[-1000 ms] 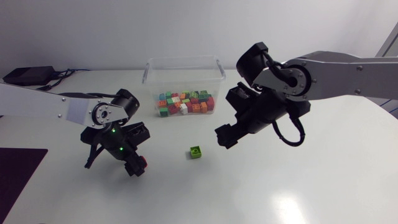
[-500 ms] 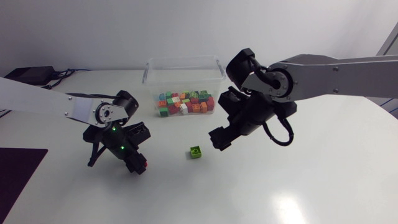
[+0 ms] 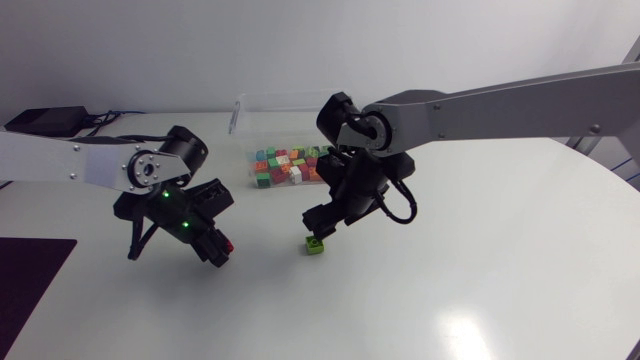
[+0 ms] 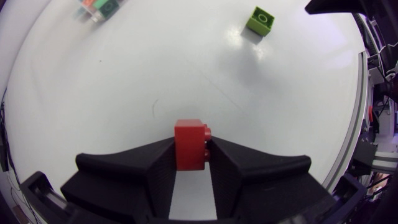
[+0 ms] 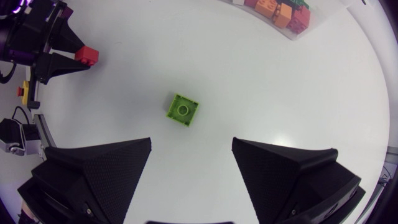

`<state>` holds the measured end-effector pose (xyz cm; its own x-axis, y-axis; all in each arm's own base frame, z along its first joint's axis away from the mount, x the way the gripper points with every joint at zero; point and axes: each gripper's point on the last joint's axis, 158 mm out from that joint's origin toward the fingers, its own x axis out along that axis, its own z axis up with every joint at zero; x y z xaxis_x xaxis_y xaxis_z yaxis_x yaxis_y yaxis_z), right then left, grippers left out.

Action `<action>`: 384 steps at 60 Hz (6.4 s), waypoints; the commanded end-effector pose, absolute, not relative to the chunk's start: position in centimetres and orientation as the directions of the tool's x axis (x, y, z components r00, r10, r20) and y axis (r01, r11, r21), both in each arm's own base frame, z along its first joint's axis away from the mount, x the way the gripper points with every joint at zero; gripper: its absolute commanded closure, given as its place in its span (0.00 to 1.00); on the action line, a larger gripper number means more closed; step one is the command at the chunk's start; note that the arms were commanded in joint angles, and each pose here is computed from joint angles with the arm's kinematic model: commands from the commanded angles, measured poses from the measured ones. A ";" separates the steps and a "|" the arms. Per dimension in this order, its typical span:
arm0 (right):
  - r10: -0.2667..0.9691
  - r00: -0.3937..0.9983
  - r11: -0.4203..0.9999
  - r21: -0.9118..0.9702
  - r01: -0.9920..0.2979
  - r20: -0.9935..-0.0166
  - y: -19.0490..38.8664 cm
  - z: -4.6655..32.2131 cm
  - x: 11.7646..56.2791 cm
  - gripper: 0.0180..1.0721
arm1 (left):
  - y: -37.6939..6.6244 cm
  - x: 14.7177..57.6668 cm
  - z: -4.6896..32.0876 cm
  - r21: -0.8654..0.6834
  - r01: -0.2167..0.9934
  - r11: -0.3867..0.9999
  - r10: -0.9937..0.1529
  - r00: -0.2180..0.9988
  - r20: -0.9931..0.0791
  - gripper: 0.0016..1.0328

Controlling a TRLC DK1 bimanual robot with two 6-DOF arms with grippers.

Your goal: Place the duplo bricks in the container

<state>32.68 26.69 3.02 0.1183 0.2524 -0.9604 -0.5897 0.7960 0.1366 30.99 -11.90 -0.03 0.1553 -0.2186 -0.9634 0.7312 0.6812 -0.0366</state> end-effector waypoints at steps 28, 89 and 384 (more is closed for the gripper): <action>0.192 -0.052 0.852 0.193 -0.486 -0.980 29.6 -1.6 33.5 0.14 | -11.8 35.4 8.9 0.019 0.641 0.767 -0.315 0.402 -0.860 0.73; 0.134 0.025 0.868 0.105 -0.485 -0.991 29.2 -2.8 34.1 0.72 | -12.6 44.5 19.9 -0.025 0.456 0.890 -0.399 0.750 -0.527 0.74; -0.177 0.982 0.923 -0.356 0.144 -0.062 -1.0 27.3 25.0 0.05 | -0.7 23.9 23.7 0.295 0.068 0.953 -0.069 0.998 -0.007 0.04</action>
<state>25.50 -0.46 28.52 0.9857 -0.1591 -0.0552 0.1336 0.9384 -0.3187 23.91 -1.09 24.35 0.9962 -0.0860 -0.0140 0.0861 0.9480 0.3063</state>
